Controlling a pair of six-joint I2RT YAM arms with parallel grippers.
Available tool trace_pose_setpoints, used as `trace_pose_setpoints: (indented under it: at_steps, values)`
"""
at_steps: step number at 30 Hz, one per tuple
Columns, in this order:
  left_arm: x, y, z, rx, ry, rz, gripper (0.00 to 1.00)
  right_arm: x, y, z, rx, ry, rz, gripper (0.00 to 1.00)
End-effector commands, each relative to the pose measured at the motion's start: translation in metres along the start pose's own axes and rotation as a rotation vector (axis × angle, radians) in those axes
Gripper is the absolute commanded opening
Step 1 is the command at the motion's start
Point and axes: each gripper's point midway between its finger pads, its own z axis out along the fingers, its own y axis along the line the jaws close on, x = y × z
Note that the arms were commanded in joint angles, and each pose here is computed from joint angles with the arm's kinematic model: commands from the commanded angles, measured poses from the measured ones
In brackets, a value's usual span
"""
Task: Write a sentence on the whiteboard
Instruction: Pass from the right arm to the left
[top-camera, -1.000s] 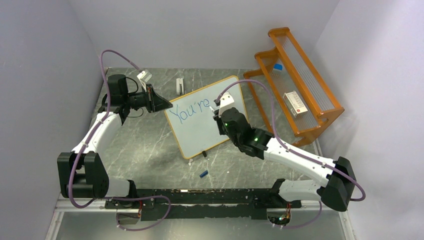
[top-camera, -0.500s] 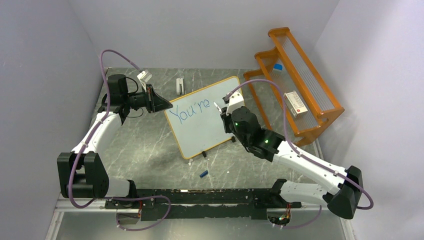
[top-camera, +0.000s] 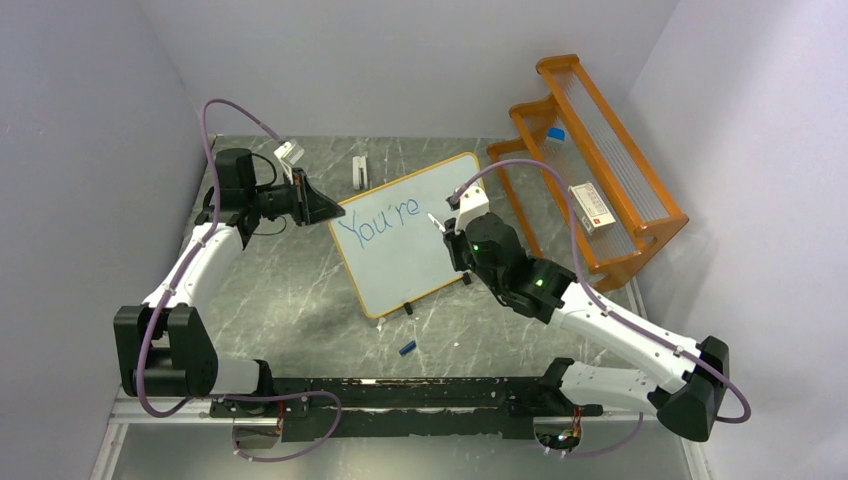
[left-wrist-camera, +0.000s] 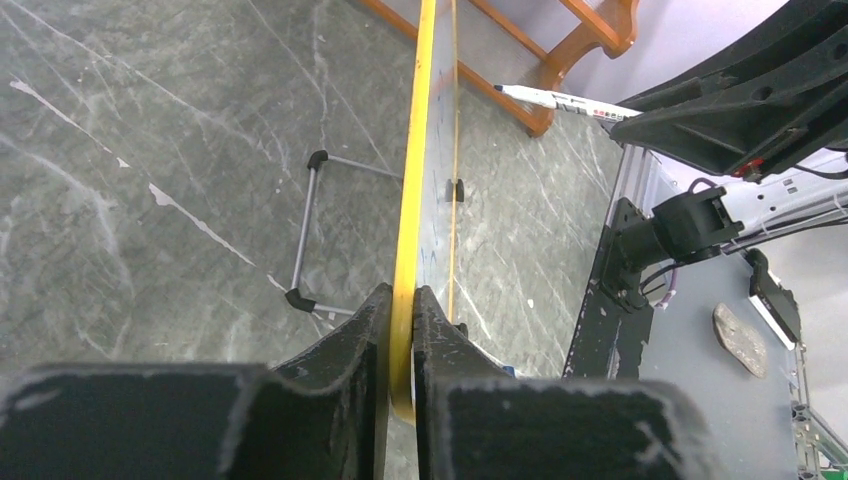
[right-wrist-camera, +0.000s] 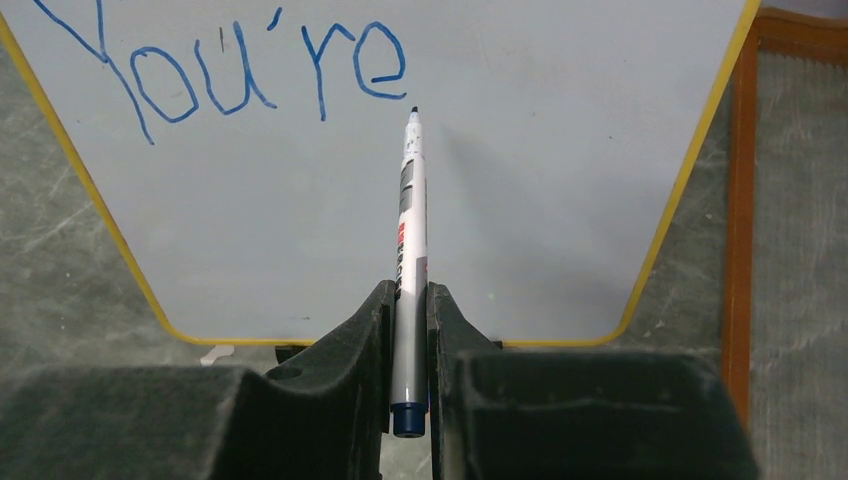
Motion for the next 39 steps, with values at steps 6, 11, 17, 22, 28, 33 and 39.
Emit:
trace_pose_setpoints:
  at_steps: [6, 11, 17, 22, 28, 33, 39]
  values:
    - [-0.021, 0.011, -0.014, -0.163, -0.033, 0.086, 0.48, -0.016, 0.003, -0.018, -0.047, 0.016, 0.021, 0.0]
    - [-0.041, 0.014, -0.033, -0.335, -0.069, 0.142, 0.67, -0.019, 0.007, -0.023, -0.077, 0.033, 0.017, 0.0]
    - [-0.074, -0.005, -0.056, -0.516, -0.124, 0.311, 0.73, -0.03, 0.016, -0.031, -0.142, 0.02, 0.01, 0.0]
    - [-0.09, -0.06, -0.052, -0.458, -0.141, 0.526, 0.76, -0.041, 0.031, -0.038, -0.24, -0.011, 0.008, 0.0]
    - [-0.052, -0.097, -0.008, -0.323, 0.002, 0.697, 0.77, -0.054, 0.046, -0.047, -0.337, -0.038, 0.0, 0.0]
    - [-0.031, -0.129, 0.022, -0.254, 0.045, 0.844, 0.76, -0.065, 0.057, -0.058, -0.409, -0.063, 0.008, 0.0]
    - [-0.021, -0.145, 0.046, -0.209, 0.074, 0.984, 0.74, -0.073, 0.071, -0.07, -0.505, -0.08, 0.021, 0.0]
